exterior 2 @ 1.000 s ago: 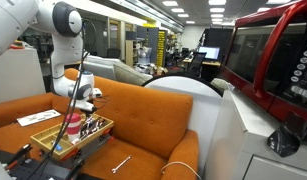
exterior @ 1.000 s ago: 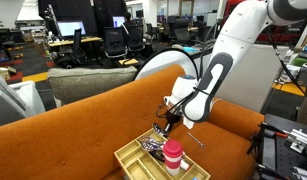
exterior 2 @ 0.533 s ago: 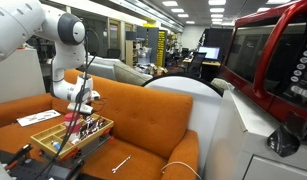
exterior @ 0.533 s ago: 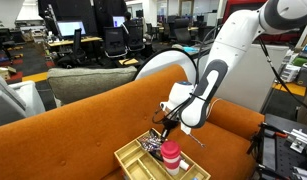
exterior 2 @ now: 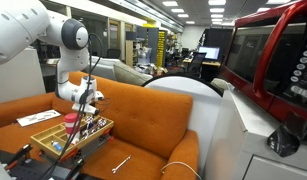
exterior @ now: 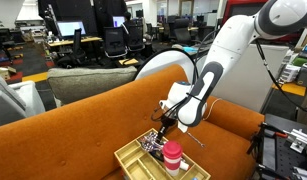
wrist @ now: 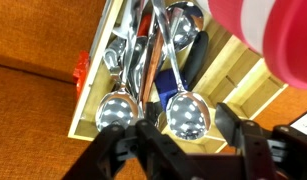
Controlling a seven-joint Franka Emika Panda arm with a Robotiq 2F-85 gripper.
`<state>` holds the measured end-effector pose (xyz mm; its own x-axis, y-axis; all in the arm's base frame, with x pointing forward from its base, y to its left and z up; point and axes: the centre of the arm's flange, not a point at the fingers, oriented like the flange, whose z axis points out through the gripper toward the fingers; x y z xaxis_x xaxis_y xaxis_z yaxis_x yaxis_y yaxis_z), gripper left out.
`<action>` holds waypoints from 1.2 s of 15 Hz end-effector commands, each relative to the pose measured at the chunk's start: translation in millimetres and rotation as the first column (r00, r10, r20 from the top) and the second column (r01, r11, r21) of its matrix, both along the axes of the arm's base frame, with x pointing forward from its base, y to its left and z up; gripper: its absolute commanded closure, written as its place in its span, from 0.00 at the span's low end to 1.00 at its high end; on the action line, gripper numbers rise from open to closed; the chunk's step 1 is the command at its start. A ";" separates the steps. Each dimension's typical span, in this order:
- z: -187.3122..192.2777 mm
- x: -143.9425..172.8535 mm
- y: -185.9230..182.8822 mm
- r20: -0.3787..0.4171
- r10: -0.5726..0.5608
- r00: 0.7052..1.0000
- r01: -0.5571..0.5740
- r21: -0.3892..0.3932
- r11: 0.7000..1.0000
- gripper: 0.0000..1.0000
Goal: Put the spoon and wrench on the couch in the wooden rack
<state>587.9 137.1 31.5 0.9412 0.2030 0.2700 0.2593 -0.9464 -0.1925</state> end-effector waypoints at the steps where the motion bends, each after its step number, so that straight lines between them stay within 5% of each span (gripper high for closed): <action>1: 5.7 -1.3 -14.2 0.055 -0.021 0.998 0.022 -0.007 1.000 0.05; 6: -10.3 -1.2 -68.9 0.107 -0.190 0.976 0.201 -0.099 0.975 0.00; 12: -65.4 -24.9 -147.0 0.047 -0.385 0.922 0.386 -0.225 0.895 0.00; 16: -93.2 -46.6 -169.7 0.015 -0.443 0.897 0.428 -0.284 0.858 0.00; 18: -95.5 -51.8 -173.5 0.000 -0.429 0.903 0.413 -0.276 0.868 0.00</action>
<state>535.8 -36.4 -64.2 0.9659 -0.1611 0.2027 -0.1796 -0.9808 0.0763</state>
